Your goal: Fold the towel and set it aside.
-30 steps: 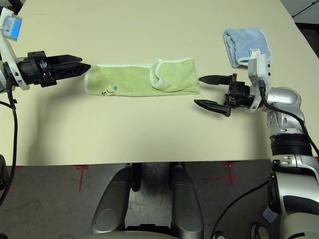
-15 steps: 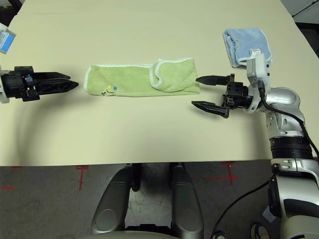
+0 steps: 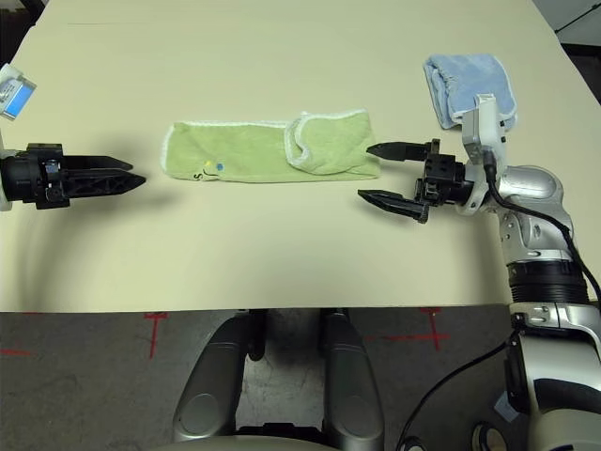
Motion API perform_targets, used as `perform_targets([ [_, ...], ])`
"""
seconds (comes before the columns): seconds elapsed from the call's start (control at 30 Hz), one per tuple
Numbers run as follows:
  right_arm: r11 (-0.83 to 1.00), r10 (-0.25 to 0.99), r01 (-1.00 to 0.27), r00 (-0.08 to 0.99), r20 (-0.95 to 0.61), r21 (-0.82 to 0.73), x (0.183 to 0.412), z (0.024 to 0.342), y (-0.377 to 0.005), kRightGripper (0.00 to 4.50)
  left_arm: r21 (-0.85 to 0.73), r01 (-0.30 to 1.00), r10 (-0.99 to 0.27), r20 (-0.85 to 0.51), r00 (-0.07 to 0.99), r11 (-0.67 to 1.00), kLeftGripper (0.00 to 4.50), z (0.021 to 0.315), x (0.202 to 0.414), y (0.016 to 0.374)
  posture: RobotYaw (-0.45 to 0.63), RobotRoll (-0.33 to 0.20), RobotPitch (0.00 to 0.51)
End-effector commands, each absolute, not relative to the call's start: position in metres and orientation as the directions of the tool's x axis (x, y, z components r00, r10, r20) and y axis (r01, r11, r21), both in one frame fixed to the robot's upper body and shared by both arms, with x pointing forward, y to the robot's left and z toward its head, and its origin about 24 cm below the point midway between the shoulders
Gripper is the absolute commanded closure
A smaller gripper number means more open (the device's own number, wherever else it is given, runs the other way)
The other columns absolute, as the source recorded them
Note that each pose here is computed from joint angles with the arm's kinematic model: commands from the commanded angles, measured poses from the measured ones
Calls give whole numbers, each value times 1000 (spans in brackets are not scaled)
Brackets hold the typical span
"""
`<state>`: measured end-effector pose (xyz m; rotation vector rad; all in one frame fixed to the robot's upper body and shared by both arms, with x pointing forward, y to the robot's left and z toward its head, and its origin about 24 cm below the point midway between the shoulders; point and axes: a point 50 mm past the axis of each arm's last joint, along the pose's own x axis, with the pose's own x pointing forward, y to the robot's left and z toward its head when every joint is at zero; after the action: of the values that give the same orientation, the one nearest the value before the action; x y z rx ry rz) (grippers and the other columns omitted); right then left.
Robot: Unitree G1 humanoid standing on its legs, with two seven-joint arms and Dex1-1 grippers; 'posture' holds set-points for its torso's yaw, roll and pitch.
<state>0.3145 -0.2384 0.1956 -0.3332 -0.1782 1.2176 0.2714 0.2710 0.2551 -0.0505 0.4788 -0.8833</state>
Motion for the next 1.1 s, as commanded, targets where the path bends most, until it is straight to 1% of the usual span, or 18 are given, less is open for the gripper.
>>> perform_targets([
  [0.03,296,941,-892,334,-56,-342,316,192,-240,55,-235,744,-763,-385,519,625,0,255,269,268,92,0,320],
  [0.17,295,941,-890,333,-55,-346,317,192,-240,55,-303,728,-782,-357,511,615,0,255,266,267,93,0,322],
  [0.27,295,941,-890,333,-56,-347,316,192,-241,55,-421,690,-807,-283,518,589,0,263,264,267,92,0,327],
  [0.33,295,941,-891,334,-57,-346,316,191,-242,55,-487,670,-826,-265,497,560,0,266,259,265,94,0,325],
  [0.47,296,941,-889,334,-53,-349,316,192,-242,55,-557,637,-843,-284,456,532,0,257,252,265,95,0,325],
  [0.6,296,941,-889,334,-52,-351,316,193,-241,55,-609,598,-846,-274,457,520,0,243,253,264,93,0,323],
  [0.73,296,941,-886,334,-48,-357,316,195,-239,55,-656,540,-827,-251,504,528,0,224,267,256,90,0,321],
  [0.8,296,941,-885,334,-48,-359,316,196,-238,55,-665,520,-812,-240,531,537,0,219,274,251,80,0,321],
  [0.9,298,940,-883,337,-49,-363,315,198,-238,55,-675,493,-791,-228,568,549,0,216,283,245,77,0,321],
  [1.1,304,937,-880,345,-50,-366,314,201,-238,55,-682,449,-757,-240,608,577,0,212,292,239,64,0,327],
])
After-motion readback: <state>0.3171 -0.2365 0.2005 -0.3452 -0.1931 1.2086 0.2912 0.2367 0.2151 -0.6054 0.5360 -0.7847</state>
